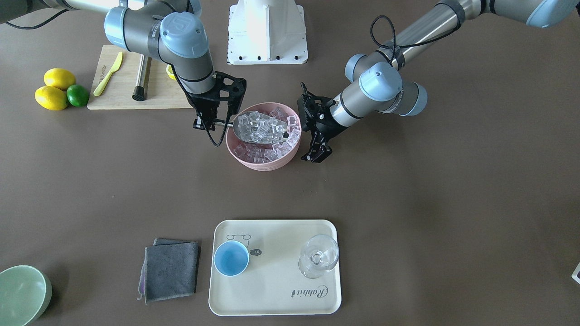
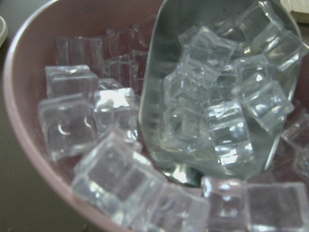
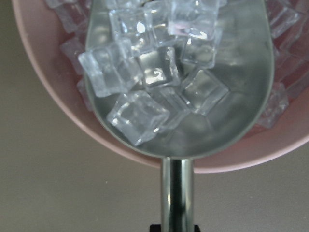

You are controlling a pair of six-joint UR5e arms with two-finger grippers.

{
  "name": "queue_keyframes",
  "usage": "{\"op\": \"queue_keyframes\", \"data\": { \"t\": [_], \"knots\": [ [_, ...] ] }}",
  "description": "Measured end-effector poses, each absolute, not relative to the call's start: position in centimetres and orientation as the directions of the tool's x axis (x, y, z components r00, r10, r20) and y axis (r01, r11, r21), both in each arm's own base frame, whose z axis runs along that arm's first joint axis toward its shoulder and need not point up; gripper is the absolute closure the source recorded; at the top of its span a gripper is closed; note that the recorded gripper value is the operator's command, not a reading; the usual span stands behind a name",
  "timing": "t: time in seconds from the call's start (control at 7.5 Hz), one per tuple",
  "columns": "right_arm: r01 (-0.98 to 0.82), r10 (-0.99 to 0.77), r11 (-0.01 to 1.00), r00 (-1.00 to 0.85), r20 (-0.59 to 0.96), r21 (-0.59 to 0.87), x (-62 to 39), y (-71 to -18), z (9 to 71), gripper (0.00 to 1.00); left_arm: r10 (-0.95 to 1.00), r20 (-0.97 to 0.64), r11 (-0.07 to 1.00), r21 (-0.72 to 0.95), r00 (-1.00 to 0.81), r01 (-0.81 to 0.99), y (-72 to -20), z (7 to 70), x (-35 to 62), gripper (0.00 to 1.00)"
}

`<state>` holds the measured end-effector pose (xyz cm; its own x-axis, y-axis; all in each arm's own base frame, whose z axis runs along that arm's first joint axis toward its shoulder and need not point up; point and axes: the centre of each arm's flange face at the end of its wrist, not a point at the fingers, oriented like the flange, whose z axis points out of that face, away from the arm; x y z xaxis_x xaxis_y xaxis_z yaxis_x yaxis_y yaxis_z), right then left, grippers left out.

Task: Put ice in cup with scoop
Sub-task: 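Lift the ice-filled scoop out of the bowl toward the light-blue cup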

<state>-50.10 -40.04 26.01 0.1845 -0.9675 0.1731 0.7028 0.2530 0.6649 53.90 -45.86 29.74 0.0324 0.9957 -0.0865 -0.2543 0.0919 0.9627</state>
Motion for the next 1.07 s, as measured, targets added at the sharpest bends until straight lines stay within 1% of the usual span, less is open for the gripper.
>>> {"op": "queue_keyframes", "data": {
  "t": [0.27,0.67,0.8,1.07],
  "knots": [
    [0.704,-0.966,0.258,0.166,0.200,0.661,-47.7,-39.8,24.4,1.00,0.996,-0.086,0.092,0.963,0.034,-0.254,-45.9,29.7,53.8,0.01],
    [0.676,-0.951,0.302,0.166,0.261,0.672,-44.1,-41.9,23.8,1.00,0.996,-0.086,0.091,0.964,0.031,-0.251,-46.0,29.7,53.6,0.01],
    [0.663,-0.939,0.337,0.181,0.293,0.668,-42.8,-43.0,23.9,1.00,0.996,-0.087,0.092,0.964,0.029,-0.250,-46.1,29.7,53.4,0.01],
    [0.630,-0.887,0.456,0.272,0.372,0.628,-39.3,-45.7,25.3,1.00,0.995,-0.092,0.095,0.963,0.024,-0.252,-46.3,30.0,53.1,0.01]
  ]
}}
